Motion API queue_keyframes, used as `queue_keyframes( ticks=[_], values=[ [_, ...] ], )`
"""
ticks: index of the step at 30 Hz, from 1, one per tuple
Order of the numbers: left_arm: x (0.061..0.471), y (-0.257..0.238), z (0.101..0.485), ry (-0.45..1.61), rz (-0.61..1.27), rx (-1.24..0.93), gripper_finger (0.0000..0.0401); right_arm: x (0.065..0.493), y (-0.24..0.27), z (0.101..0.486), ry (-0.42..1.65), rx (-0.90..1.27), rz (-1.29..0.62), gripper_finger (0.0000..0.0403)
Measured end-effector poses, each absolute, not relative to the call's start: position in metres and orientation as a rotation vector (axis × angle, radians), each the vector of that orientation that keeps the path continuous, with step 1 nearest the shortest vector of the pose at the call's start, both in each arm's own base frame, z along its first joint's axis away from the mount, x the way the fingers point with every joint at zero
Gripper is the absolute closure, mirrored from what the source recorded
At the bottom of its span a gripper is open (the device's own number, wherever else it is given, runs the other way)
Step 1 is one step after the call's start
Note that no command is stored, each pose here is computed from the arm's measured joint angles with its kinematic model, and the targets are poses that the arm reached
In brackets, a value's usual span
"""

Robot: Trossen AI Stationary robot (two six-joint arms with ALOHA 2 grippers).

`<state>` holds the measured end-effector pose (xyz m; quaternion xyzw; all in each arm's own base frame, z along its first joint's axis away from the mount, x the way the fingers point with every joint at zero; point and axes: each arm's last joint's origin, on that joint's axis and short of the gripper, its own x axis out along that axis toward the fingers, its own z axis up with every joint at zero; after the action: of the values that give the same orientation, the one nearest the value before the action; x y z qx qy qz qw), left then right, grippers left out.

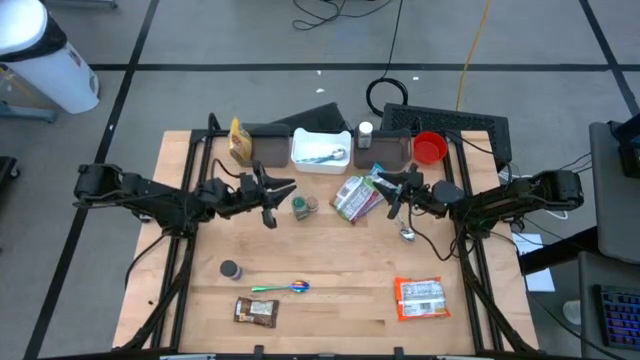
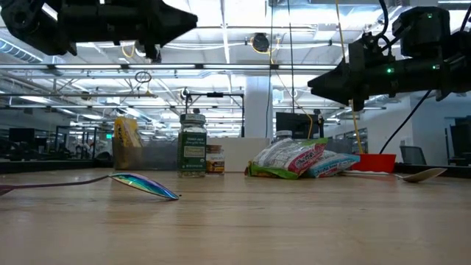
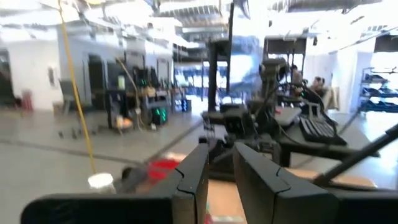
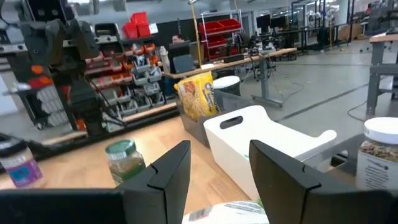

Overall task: Pick & Place Food Item
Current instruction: Put the green seasoning bottle into the right black bin

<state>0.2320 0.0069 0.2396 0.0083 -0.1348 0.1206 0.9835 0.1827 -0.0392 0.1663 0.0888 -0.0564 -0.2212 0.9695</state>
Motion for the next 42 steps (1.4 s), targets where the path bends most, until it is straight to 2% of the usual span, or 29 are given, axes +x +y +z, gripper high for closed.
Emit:
queue_keyframes(
  ticks=[8,16,31,38,42],
  values=[
    [0.229,0.017,0.247,-0.347,0.290,0.039,0.0320,0.183,-0.036,0.172,-0.202,0.331,-0.404,0.0248],
    [0.232,0.018,0.238,-0.263,0.253,-0.045,0.0320,0.186,-0.018,0.172,-0.189,0.534,-0.183,0.0248],
    [0.234,0.030,0.215,0.011,0.315,0.153,0.0320,0.186,0.002,0.173,-0.187,0.469,-0.154,0.0248],
    [0.230,0.045,0.198,0.186,0.365,0.139,0.0320,0.186,0.003,0.175,-0.199,0.426,-0.144,0.0248],
    [0.230,0.045,0.196,0.210,0.363,0.124,0.0320,0.186,0.003,0.176,-0.203,0.423,-0.143,0.0248]
  ],
)
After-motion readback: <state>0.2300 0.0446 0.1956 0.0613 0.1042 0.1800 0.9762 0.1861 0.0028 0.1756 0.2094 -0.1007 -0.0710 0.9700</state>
